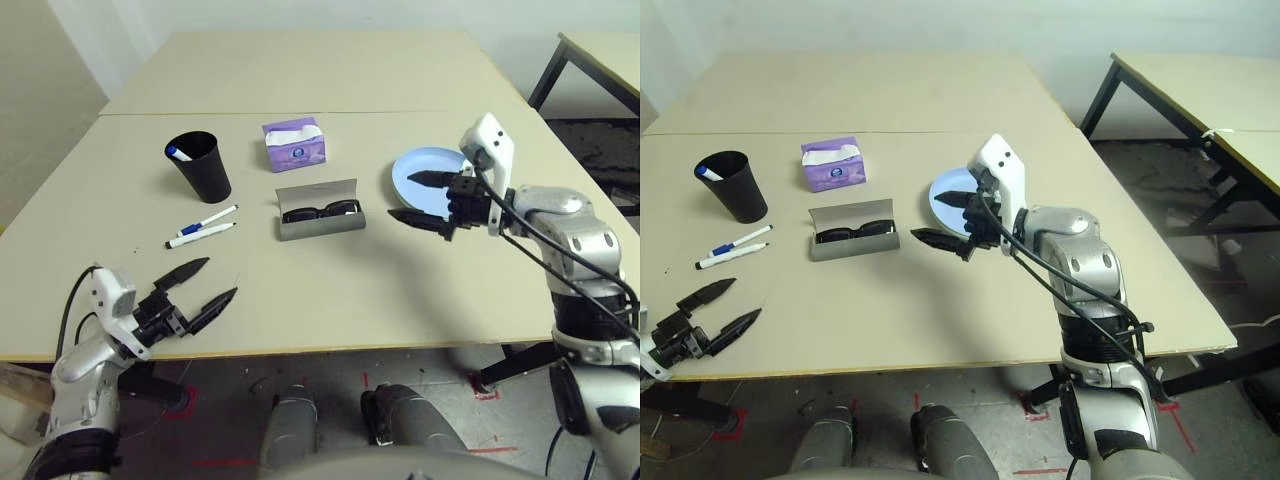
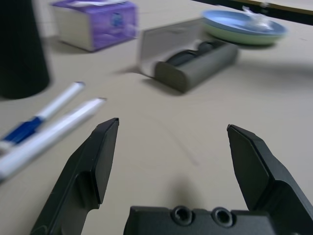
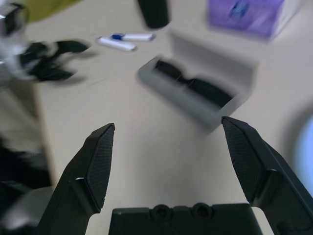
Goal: Organize and tidy the items on the table.
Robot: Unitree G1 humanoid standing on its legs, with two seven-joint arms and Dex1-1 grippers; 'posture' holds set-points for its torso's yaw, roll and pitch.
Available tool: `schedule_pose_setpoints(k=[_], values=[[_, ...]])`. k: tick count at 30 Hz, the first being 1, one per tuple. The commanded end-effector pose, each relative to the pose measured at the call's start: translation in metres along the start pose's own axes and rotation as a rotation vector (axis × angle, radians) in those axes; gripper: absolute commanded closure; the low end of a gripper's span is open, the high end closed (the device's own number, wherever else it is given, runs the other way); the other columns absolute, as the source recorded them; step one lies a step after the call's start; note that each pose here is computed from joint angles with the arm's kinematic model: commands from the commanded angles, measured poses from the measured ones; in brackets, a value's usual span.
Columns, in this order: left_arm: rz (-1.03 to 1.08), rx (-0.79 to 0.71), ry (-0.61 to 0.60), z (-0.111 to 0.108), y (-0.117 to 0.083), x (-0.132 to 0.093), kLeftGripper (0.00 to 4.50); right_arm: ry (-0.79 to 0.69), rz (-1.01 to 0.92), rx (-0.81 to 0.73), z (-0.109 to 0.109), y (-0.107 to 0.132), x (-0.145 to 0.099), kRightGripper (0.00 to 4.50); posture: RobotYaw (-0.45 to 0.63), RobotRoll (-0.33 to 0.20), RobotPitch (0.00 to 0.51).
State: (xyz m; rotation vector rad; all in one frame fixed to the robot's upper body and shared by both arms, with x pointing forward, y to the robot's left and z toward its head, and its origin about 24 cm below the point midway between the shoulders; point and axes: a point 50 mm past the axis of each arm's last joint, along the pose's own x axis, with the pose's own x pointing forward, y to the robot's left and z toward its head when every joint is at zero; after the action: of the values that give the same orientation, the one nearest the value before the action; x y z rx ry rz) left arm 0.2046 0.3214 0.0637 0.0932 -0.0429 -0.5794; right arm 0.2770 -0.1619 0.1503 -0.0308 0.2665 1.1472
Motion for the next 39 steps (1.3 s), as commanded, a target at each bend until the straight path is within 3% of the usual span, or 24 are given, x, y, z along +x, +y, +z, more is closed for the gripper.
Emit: schedule_pose_setpoints(k=[1, 3, 6, 18, 28, 39], values=[[0.054, 0.024, 0.014, 0.004, 0.008, 0.004, 0.0, -0.103, 0.018, -0.068, -0.006, 0.004, -0.009, 0.04, 0.02, 0.0, 0.14], [0.078, 0.035, 0.016, 0.005, 0.011, 0.01, 0.0, -0.172, 0.025, -0.04, -0.017, 0.007, -0.012, 0.04, 0.02, 0.0, 0.14], [0.091, 0.056, 0.01, 0.011, 0.014, 0.022, 0.6, -0.401, 0.044, 0.068, -0.022, 0.01, -0.015, 0.0, 0.01, 0.0, 0.14], [0.021, 0.106, -0.014, 0.04, 0.011, 0.096, 4.49, -0.287, 0.191, -0.025, -0.063, 0.03, -0.022, 0.0, -0.03, 0.0, 0.125], [0.06, 0.089, -0.039, 0.052, 0.008, 0.127, 4.49, -0.27, 0.221, -0.103, -0.076, 0.034, -0.026, 0.0, -0.06, 0.0, 0.113], [0.096, 0.072, -0.038, 0.06, 0.011, 0.142, 4.49, -0.29, 0.055, -0.234, -0.076, 0.009, -0.036, 0.0, -0.07, 0.0, 0.104]])
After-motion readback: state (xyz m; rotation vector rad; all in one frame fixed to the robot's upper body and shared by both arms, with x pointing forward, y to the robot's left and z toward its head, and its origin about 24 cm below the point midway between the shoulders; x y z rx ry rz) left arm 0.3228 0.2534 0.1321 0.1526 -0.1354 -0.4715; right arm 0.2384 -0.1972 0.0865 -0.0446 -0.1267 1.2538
